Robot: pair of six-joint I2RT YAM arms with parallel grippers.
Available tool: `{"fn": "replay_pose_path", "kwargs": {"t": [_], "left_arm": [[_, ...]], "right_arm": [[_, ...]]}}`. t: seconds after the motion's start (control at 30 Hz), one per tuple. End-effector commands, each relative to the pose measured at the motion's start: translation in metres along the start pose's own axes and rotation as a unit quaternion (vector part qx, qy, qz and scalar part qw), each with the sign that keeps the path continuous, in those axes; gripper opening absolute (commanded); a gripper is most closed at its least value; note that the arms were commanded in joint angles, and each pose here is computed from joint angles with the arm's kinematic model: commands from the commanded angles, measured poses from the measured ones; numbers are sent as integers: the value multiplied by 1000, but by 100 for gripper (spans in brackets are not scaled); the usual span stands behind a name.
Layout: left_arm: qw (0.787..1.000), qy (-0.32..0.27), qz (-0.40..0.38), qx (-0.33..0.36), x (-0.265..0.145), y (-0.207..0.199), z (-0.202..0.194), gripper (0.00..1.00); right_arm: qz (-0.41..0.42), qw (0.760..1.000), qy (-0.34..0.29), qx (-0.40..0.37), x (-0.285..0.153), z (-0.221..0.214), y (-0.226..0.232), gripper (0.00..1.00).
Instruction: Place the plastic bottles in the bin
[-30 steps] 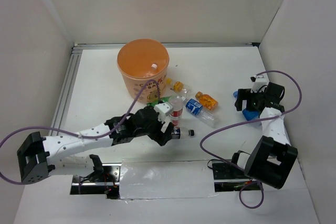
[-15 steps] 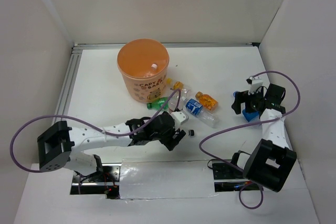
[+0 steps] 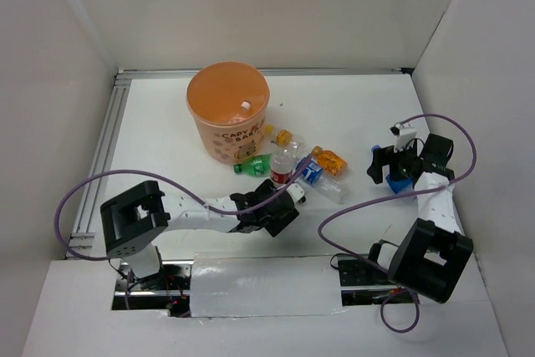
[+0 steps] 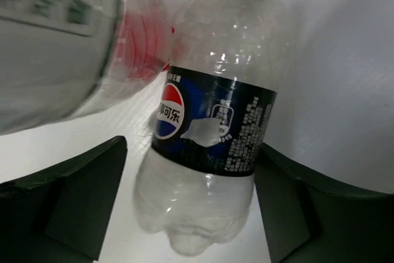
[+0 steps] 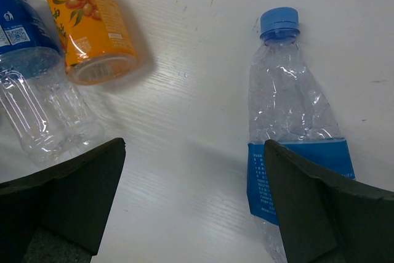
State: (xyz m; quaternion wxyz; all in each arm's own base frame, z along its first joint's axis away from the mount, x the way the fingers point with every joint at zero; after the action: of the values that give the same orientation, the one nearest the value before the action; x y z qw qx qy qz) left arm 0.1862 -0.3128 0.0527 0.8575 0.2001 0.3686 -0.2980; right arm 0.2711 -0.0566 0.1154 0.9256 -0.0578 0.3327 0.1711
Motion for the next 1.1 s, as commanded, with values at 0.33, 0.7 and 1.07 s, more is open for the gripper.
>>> {"fn": "replay_pose_path", "kwargs": {"t": [0.33, 0.7, 1.07], "left_arm": [[999, -43, -23, 7, -42, -14, 14, 20], [966, -238, -94, -36, -223, 29, 159, 3], [888, -358, 135, -254, -203, 242, 252, 25]], "right_arm": [[-63, 997, -20, -37, -12, 28, -28, 100], [-166, 984, 58, -22, 3, -1, -79, 100], [-130, 983, 127, -17, 51, -33, -106, 100]]}}
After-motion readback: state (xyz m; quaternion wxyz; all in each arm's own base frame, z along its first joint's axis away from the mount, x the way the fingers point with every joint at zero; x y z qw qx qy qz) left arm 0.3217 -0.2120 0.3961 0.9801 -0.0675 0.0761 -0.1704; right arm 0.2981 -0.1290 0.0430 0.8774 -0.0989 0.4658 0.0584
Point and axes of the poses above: each gripper's point midway between its finger pads, its own x axis out along the fingers, its own y axis along the line the jaws close on, z = x × y, the point moved 2 cm from there along -x, back along the fingers, and after that the axes turned 5 degrees about -x, right-handed, at the moved point
